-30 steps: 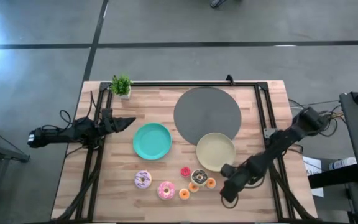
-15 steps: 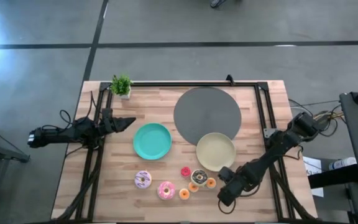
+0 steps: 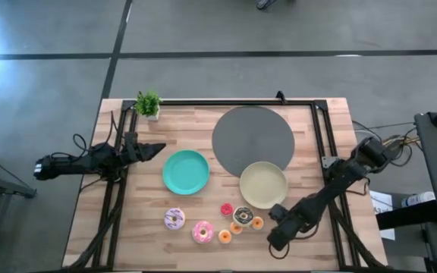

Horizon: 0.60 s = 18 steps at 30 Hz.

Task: Pick & Place donuts
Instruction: Put the bottom small red doughnut on the brown plate

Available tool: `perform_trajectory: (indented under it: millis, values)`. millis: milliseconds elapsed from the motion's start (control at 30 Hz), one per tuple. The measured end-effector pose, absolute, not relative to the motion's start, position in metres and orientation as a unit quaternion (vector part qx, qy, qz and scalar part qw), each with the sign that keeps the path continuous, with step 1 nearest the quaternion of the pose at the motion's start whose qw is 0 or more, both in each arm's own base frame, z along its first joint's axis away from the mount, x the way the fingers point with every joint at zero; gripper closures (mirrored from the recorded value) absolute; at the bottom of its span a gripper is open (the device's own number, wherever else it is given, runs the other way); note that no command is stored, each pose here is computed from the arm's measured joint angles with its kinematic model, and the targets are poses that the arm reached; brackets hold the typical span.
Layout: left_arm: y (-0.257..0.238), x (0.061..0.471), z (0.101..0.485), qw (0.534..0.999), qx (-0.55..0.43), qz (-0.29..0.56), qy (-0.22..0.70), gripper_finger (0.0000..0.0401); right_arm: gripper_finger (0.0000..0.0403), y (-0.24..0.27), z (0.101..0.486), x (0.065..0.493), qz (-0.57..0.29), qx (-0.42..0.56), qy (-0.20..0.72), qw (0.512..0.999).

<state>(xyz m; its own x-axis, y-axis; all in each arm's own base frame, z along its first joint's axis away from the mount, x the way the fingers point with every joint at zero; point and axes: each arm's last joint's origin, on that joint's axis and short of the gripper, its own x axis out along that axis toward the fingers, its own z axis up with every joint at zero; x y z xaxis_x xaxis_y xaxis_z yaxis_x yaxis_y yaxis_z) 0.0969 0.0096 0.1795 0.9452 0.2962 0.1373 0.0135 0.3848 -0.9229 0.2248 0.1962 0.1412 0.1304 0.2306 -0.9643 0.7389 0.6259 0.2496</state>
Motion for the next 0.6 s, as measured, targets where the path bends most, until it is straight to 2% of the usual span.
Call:
perform_trajectory:
  millis: [333, 433, 600]
  values:
    - [0.010, 0.097, 0.179, 0.817, -0.554, 0.085, -0.138, 0.0178, 0.0228, 0.197, 0.152, 0.226, -0.163, 0.364, 0.625, 0.671]
    - [0.010, 0.097, 0.179, 0.817, -0.554, 0.086, -0.138, 0.0178, 0.0227, 0.196, 0.157, 0.224, -0.157, 0.368, 0.622, 0.673]
    - [0.010, 0.097, 0.178, 0.817, -0.553, 0.087, -0.136, 0.0178, 0.0201, 0.195, 0.163, 0.223, -0.151, 0.380, 0.616, 0.673]
